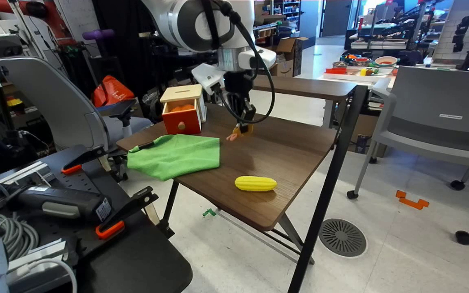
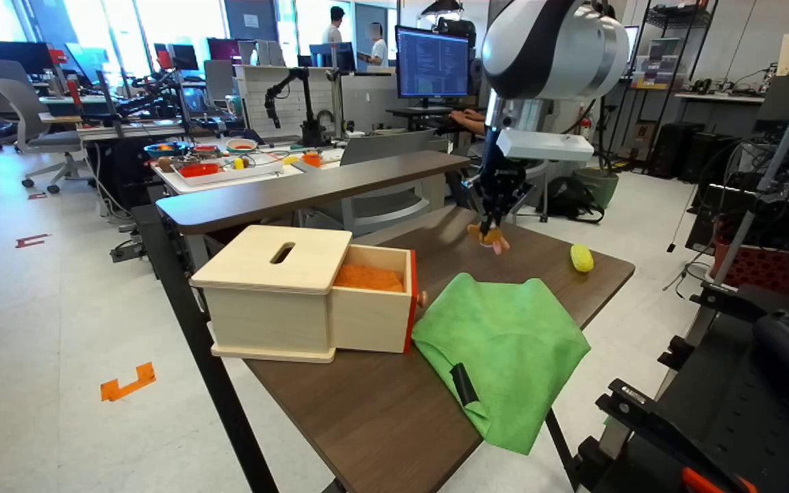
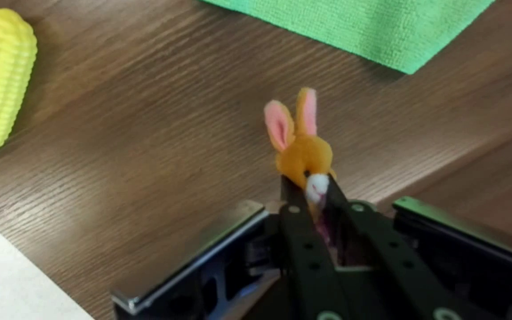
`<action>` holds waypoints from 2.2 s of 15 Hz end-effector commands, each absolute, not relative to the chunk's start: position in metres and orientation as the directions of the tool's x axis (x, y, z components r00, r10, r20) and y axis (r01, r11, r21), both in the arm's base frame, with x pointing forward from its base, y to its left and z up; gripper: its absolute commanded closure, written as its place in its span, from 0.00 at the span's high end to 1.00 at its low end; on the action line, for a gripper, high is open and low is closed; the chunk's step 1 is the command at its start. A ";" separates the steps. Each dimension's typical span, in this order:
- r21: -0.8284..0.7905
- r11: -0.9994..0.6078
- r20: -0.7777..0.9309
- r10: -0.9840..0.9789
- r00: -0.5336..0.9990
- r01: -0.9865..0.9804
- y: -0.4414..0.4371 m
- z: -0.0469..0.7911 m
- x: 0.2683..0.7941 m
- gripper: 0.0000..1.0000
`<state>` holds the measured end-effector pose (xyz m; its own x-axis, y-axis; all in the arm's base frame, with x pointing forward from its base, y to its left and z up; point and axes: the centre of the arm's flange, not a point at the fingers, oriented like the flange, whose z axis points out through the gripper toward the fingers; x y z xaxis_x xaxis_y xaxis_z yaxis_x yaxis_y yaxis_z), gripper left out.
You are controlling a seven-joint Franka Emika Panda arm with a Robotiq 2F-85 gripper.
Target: Move the rat plush toy
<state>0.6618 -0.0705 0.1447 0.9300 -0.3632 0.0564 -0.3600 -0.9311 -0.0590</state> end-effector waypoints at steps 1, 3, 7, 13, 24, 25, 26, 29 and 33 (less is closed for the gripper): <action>-0.078 -0.920 0.109 -0.392 0.914 -0.385 -0.079 0.171 0.679 0.02; -0.086 -0.910 0.140 -0.414 0.899 -0.406 -0.092 0.181 0.696 0.03; -0.081 -0.892 0.191 -0.451 0.872 -0.444 -0.121 0.185 0.726 0.03; -0.065 -0.870 0.179 -0.491 0.852 -0.488 -0.157 0.137 0.752 0.03; -0.037 -0.864 0.099 -0.504 0.858 -0.503 -0.153 0.107 0.777 0.54; -0.035 -0.865 0.092 -0.501 0.861 -0.500 -0.152 0.111 0.775 0.60; -0.025 -0.866 0.092 -0.499 0.861 -0.499 -0.150 0.117 0.772 0.69; -0.031 -0.872 0.105 -0.488 0.866 -0.488 -0.149 0.146 0.759 0.90; -0.059 -0.887 0.124 -0.461 0.879 -0.458 -0.145 0.199 0.726 1.00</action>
